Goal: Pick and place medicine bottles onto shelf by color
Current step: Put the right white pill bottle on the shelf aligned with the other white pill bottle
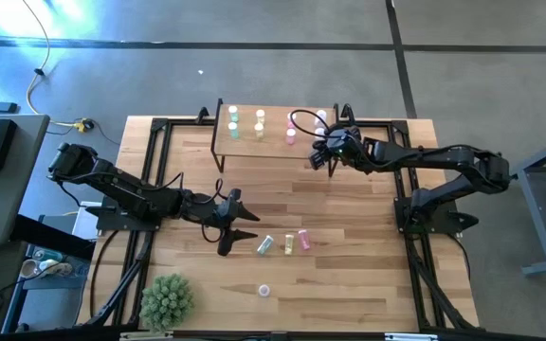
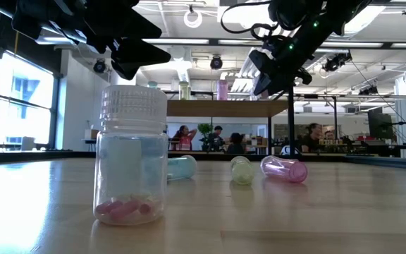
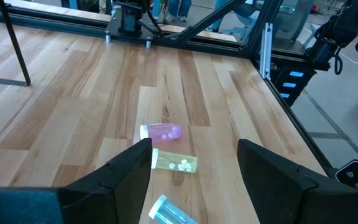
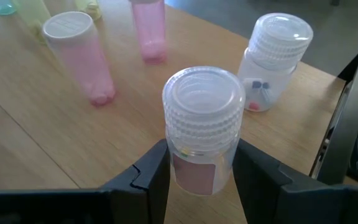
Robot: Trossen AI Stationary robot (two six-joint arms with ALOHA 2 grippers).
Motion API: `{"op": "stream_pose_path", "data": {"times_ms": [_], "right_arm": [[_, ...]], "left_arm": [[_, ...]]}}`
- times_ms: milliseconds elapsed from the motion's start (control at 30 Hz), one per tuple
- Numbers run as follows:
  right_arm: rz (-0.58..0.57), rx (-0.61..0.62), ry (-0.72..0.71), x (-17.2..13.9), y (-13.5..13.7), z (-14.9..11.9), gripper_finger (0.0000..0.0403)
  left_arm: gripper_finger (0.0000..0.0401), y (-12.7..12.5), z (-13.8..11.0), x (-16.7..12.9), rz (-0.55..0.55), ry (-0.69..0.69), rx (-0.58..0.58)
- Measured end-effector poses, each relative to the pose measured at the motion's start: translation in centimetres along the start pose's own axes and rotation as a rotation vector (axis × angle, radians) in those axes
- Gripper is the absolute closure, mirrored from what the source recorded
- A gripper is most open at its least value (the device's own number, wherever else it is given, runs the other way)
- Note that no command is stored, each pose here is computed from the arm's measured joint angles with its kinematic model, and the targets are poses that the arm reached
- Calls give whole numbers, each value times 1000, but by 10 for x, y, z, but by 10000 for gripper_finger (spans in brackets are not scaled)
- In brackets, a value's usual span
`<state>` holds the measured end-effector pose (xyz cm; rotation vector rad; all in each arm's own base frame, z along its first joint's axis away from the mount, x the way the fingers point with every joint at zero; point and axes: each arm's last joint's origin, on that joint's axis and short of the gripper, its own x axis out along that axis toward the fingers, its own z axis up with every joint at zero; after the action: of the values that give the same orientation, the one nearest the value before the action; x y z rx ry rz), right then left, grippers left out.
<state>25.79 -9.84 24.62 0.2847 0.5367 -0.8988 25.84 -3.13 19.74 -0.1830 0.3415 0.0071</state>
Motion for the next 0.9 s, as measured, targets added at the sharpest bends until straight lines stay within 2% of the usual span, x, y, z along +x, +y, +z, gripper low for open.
{"op": "stream_pose_path", "data": {"times_ms": [167,500,900], "right_arm": [[2,0,1,0,0,0,260],[7,-1,3,0,0,0,200],[4,-9,8,-1,0,-1,197]], "left_arm": [[176,0,0,0,0,0,0],[176,0,0,0,0,0,0],[176,0,0,0,0,0,0]]}}
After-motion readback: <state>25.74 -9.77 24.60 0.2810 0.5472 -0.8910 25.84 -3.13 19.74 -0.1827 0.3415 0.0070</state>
